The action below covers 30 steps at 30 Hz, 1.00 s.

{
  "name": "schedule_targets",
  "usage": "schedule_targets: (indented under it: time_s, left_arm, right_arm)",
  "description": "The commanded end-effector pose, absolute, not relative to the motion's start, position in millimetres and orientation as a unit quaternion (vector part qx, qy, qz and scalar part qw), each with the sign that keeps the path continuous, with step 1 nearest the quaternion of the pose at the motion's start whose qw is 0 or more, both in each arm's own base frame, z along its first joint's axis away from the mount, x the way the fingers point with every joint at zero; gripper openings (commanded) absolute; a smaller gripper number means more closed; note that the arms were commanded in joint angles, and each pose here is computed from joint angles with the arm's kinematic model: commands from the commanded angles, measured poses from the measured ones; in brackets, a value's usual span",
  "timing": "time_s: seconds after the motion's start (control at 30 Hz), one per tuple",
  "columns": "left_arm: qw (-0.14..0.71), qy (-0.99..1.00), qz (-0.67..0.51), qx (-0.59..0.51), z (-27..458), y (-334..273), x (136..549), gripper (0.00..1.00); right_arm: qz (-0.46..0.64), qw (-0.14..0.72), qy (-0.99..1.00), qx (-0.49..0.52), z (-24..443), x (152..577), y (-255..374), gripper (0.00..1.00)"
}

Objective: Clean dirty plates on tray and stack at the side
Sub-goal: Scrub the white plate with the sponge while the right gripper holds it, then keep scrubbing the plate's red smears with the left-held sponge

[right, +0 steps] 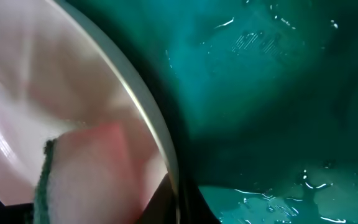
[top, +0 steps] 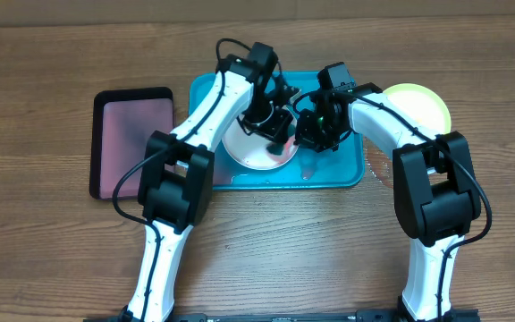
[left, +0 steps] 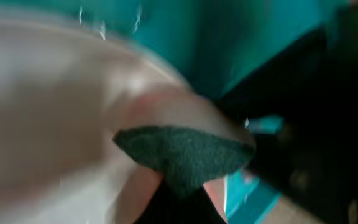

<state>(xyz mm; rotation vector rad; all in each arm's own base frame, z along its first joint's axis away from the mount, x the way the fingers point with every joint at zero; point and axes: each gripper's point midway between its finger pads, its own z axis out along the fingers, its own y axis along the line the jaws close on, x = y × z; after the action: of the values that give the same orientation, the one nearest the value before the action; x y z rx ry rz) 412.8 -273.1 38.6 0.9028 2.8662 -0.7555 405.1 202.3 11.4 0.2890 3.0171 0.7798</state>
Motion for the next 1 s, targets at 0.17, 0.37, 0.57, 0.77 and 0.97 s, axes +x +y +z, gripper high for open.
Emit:
schedule_targets:
  time_s: [0.17, 0.37, 0.57, 0.77, 0.97]
  left_arm:
    - [0.095, 0.987, -0.037, 0.123, 12.9, -200.8, 475.5, 0.04]
    - [0.108, 0.981, 0.154, 0.039, 20.4, -121.3, 481.1, 0.04]
    - [0.051, 0.983, 0.164, 0.056, 18.0, -114.5, 454.8, 0.04]
    - [-0.035, 0.981, 0.007, 0.193, 8.4, -174.6, 413.6, 0.04]
    - [-0.030, 0.936, -0.157, 0.313, 16.6, -239.2, 396.6, 0.04]
  right_arm:
    - [0.253, 0.001, 0.963, 0.092, 10.7, 403.0, 202.7, 0.04]
    - [0.253, 0.001, 0.963, 0.092, 10.7, 403.0, 202.6, 0.04]
    - [0.253, 0.001, 0.963, 0.092, 10.7, 403.2, 202.6, 0.04]
    - [0.253, 0.001, 0.963, 0.092, 10.7, 403.3, 202.6, 0.04]
    - [0.253, 0.002, 0.963, 0.091, 10.8, 403.8, 202.8, 0.04]
